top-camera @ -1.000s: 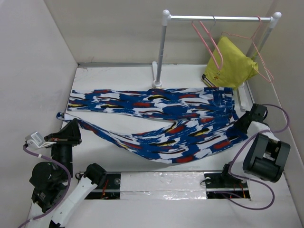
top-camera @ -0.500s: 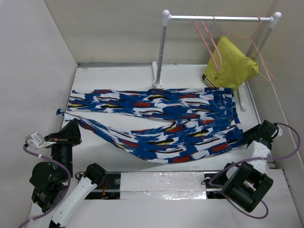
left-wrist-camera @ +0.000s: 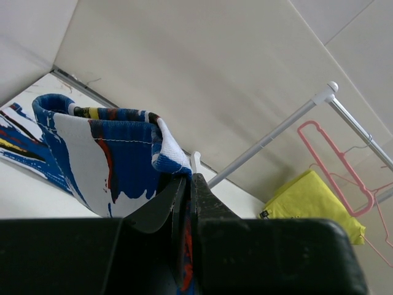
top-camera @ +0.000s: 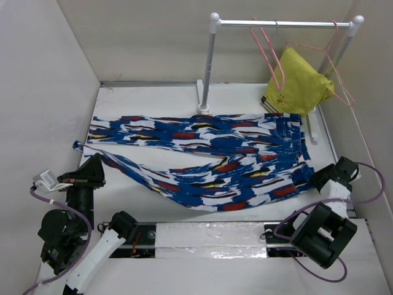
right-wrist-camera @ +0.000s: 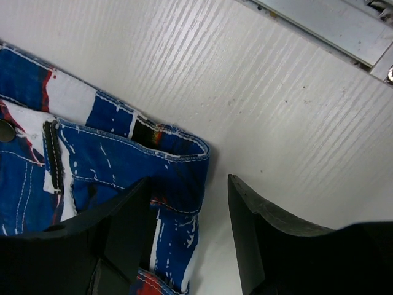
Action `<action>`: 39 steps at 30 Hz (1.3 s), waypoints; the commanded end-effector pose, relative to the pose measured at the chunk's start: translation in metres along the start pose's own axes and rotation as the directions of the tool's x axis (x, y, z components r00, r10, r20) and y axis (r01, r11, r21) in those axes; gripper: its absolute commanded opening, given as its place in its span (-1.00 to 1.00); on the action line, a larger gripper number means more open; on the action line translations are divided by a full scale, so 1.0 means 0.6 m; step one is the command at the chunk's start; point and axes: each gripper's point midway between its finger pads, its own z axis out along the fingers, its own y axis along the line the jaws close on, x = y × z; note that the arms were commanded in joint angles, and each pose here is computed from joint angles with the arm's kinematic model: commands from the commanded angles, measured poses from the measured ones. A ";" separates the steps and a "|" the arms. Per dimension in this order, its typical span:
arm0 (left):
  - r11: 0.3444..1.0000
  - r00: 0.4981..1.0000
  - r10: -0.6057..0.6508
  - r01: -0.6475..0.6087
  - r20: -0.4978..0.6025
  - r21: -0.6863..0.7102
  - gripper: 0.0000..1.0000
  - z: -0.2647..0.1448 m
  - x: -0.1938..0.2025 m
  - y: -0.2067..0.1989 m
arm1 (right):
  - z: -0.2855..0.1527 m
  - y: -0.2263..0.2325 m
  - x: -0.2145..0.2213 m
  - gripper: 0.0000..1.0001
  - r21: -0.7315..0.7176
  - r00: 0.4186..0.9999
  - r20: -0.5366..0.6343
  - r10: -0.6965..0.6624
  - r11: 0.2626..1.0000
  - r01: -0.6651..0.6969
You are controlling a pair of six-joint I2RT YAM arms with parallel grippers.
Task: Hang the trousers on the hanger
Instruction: Flatten out the trousers at the center of the board, then fold the trousers at the center of the board.
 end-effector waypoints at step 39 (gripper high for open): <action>0.985 0.972 -0.150 0.162 0.179 -0.053 -1.00 -0.045 -0.085 0.053 | -0.242 0.011 -0.161 -1.00 0.100 0.916 0.393 -0.077 0.994 0.040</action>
